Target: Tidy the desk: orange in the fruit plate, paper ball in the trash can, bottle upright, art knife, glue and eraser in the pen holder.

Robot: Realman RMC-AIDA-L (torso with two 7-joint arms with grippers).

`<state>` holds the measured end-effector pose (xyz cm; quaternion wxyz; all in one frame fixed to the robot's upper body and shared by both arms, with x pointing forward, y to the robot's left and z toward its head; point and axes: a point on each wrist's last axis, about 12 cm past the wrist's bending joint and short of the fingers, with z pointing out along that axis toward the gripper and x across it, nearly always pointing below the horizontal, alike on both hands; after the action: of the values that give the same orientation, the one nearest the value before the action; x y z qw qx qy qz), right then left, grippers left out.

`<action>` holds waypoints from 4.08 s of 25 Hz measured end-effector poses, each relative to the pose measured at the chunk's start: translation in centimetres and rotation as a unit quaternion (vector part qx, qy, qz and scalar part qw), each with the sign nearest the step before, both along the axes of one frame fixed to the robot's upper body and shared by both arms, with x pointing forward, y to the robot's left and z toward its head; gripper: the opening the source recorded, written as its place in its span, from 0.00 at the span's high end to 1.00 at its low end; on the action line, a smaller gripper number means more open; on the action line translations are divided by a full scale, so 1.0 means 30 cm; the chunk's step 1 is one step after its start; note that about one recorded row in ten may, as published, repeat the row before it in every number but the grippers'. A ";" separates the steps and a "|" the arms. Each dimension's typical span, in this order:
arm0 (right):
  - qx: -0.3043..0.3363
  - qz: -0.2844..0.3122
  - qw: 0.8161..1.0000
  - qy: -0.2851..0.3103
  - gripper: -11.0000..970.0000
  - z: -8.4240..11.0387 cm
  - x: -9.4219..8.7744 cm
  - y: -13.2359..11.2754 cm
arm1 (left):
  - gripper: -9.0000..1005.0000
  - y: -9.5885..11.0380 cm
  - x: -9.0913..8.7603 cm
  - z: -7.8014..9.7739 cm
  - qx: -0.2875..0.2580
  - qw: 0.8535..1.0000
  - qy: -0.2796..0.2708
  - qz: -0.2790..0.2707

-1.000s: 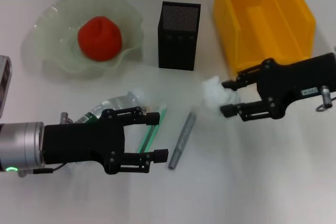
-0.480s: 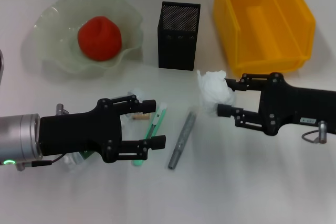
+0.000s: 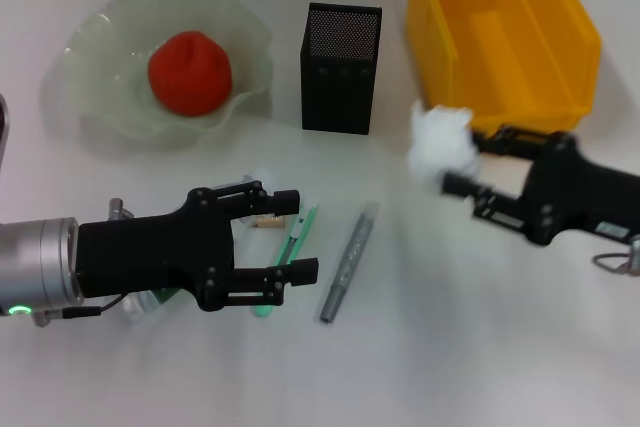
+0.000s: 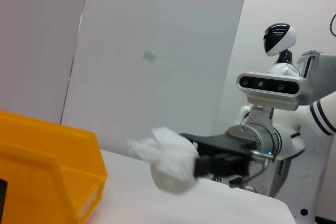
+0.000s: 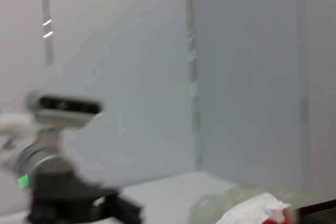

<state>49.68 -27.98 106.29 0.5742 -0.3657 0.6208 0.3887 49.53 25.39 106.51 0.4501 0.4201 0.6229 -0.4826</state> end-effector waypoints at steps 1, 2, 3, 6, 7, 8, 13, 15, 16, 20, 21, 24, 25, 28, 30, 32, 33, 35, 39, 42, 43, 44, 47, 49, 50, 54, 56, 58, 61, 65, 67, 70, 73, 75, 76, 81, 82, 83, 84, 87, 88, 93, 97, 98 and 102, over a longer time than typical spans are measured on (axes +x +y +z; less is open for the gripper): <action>0.007 -0.016 1.000 -0.005 0.46 -0.002 -0.005 -0.011 | 0.19 0.000 0.000 0.000 0.000 1.000 0.000 0.000; 0.015 -0.036 0.999 -0.011 0.46 -0.005 -0.009 -0.021 | 0.19 0.000 0.000 0.000 0.000 1.000 0.000 0.000; 0.015 -0.036 0.999 -0.011 0.46 -0.005 -0.009 -0.021 | 0.19 0.000 0.000 0.000 0.000 1.000 0.000 0.000; 0.044 -0.119 0.991 -0.032 0.46 -0.018 -0.015 -0.059 | 0.19 -0.001 0.000 0.000 0.000 1.000 0.000 -0.001; 0.049 -0.139 0.988 -0.037 0.46 -0.020 -0.011 -0.067 | 0.19 -0.003 0.001 0.001 -0.001 1.000 0.000 -0.001; 0.049 -0.139 0.988 -0.037 0.46 -0.020 -0.011 -0.067 | 0.19 -0.003 0.001 0.001 -0.001 1.000 0.000 -0.002; 0.060 -0.212 0.975 -0.038 0.46 -0.029 0.034 -0.077 | 0.19 -0.005 0.001 0.002 -0.001 1.000 0.000 -0.002; 0.059 -0.229 0.971 -0.035 0.46 -0.033 0.057 -0.074 | 0.19 -0.005 0.001 0.002 -0.001 1.000 0.000 -0.002; 0.057 -0.235 0.970 -0.032 0.46 -0.033 0.071 -0.069 | 0.19 -0.005 0.002 0.002 -0.001 1.000 0.000 -0.002; 0.044 -0.256 0.965 -0.020 0.46 -0.035 0.126 -0.057 | 0.19 -0.003 -0.001 -0.001 -0.002 1.000 0.000 0.001; 0.040 -0.259 0.965 -0.018 0.46 -0.034 0.140 -0.052 | 0.19 -0.002 -0.001 -0.002 -0.002 1.000 0.000 0.002; 0.023 -0.263 0.964 -0.010 0.46 -0.029 0.192 -0.027 | 0.19 -0.003 -0.001 -0.002 -0.002 1.000 0.000 0.004; 0.019 -0.265 0.964 -0.007 0.46 -0.029 0.202 -0.023 | 0.19 -0.003 -0.001 -0.003 -0.002 1.000 0.000 0.004; 0.013 -0.268 0.963 -0.002 0.46 -0.029 0.221 -0.011 | 0.19 -0.003 0.000 -0.004 -0.002 1.000 0.001 0.005; 0.011 -0.268 0.963 -0.001 0.46 -0.028 0.229 -0.006 | 0.19 -0.002 -0.001 -0.004 -0.002 1.000 0.002 0.007; 0.012 -0.267 0.964 -0.002 0.46 -0.026 0.230 -0.004 | 0.19 -0.002 0.000 -0.004 -0.002 1.000 0.002 0.007; 0.012 -0.267 0.964 -0.002 0.46 -0.026 0.230 -0.004 | 0.19 -0.002 0.000 -0.004 -0.002 1.000 0.002 0.007; 0.012 -0.266 0.964 -0.002 0.46 -0.026 0.230 -0.003 | 0.19 -0.002 0.001 -0.003 -0.002 1.000 0.002 0.008; 0.012 -0.266 0.964 -0.003 0.46 -0.026 0.230 -0.003 | 0.19 -0.003 0.007 0.001 -0.004 1.000 -0.001 0.009; 0.012 -0.266 0.964 -0.003 0.45 -0.026 0.231 -0.003 | 0.19 -0.002 0.007 0.002 -0.004 1.000 -0.001 0.009; 0.012 -0.265 0.964 -0.003 0.44 -0.025 0.231 -0.002 | 0.19 -0.002 0.007 0.002 -0.004 1.000 -0.001 0.009; 0.012 -0.266 0.964 -0.003 0.44 -0.024 0.232 -0.002 | 0.19 0.000 0.007 0.002 -0.003 1.000 -0.001 0.009; 0.014 -0.268 0.963 -0.004 0.41 -0.023 0.233 -0.004 | 0.19 0.001 0.007 0.003 -0.003 1.000 -0.001 0.009; 0.014 -0.268 0.963 -0.004 0.40 -0.022 0.235 -0.003 | 0.19 0.002 0.007 0.003 -0.003 1.000 -0.001 0.009; 0.014 -0.267 0.964 -0.004 0.39 -0.021 0.235 -0.002 | 0.19 0.002 0.007 0.003 -0.003 1.000 -0.001 0.009; 0.014 -0.267 0.964 -0.005 0.32 -0.019 0.239 0.000 | 0.19 0.004 0.008 0.003 -0.002 1.000 -0.001 0.010; 0.014 -0.267 0.964 -0.005 0.28 -0.019 0.240 0.000 | 0.19 0.004 0.008 0.003 -0.002 1.000 -0.002 0.010; 0.014 -0.267 0.963 -0.005 0.24 -0.018 0.241 0.000 | 0.19 0.004 0.009 0.003 -0.002 1.000 -0.002 0.010; 0.015 -0.268 0.963 -0.005 0.22 -0.016 0.244 0.001 | 0.19 0.004 0.009 0.003 -0.002 1.000 -0.002 0.011; 0.016 -0.268 0.963 -0.004 0.22 -0.016 0.244 0.001 | 0.19 0.004 0.009 0.003 -0.002 1.000 -0.002 0.011; 0.018 -0.268 0.963 -0.004 0.22 -0.015 0.244 0.001 | 0.19 0.004 0.009 0.003 -0.002 1.000 -0.002 0.011; 0.034 -0.274 0.961 -0.010 0.22 -0.006 0.239 -0.007 | 0.19 0.005 0.008 0.002 -0.002 1.000 -0.001 0.011; 0.069 -0.258 0.964 -0.019 0.22 0.010 0.209 -0.013 | 0.19 0.006 0.006 0.001 -0.002 1.000 -0.002 0.011; 0.096 -0.241 0.966 -0.021 0.22 0.024 0.183 -0.023 | 0.19 0.005 0.006 0.001 -0.002 1.000 -0.003 0.011; 0.109 -0.230 0.967 -0.018 0.22 0.031 0.170 -0.028 | 0.19 0.004 0.006 0.001 -0.002 1.000 -0.003 0.011; 0.120 -0.138 0.983 0.022 0.22 0.054 0.110 -0.038 | 0.19 0.002 0.005 0.000 -0.002 1.000 -0.005 0.011; 0.113 -0.114 0.987 0.029 0.22 0.057 0.099 -0.033 | 0.19 0.003 0.004 -0.001 -0.002 1.000 -0.005 0.011; 0.108 -0.093 0.989 0.034 0.21 0.058 0.088 -0.027 | 0.19 0.003 0.004 -0.001 -0.002 1.000 -0.005 0.011; 0.095 -0.056 0.993 0.042 0.21 0.059 0.068 -0.019 | 0.19 0.003 0.004 -0.001 -0.002 1.000 -0.005 0.011; 0.077 -0.032 0.995 0.057 0.18 0.052 0.059 -0.014 | 0.19 0.003 0.004 -0.001 -0.002 1.000 -0.005 0.011; 0.068 -0.024 0.995 0.063 0.17 0.049 0.057 -0.012 | 0.19 0.004 0.004 0.000 -0.002 1.000 -0.004 0.012; 0.010 0.024 0.997 0.078 0.16 0.030 0.045 0.001 | 0.19 0.009 0.006 0.002 -0.002 1.000 -0.003 0.014; -0.031 0.051 0.996 0.068 0.16 0.013 0.034 0.012 | 0.19 0.014 0.007 0.002 -0.003 1.000 -0.003 0.018; -0.038 0.057 0.996 0.063 0.16 0.010 0.031 0.015 | 0.19 0.014 0.007 0.002 -0.003 1.000 -0.003 0.018; -0.070 0.079 0.992 0.063 0.16 -0.010 0.027 0.033 | 0.19 0.016 0.007 0.002 -0.003 1.000 -0.003 0.020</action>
<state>50.49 -26.98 106.00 0.4744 -0.4276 0.6504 0.4112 49.75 25.87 106.58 0.4621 0.4079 0.6286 -0.4743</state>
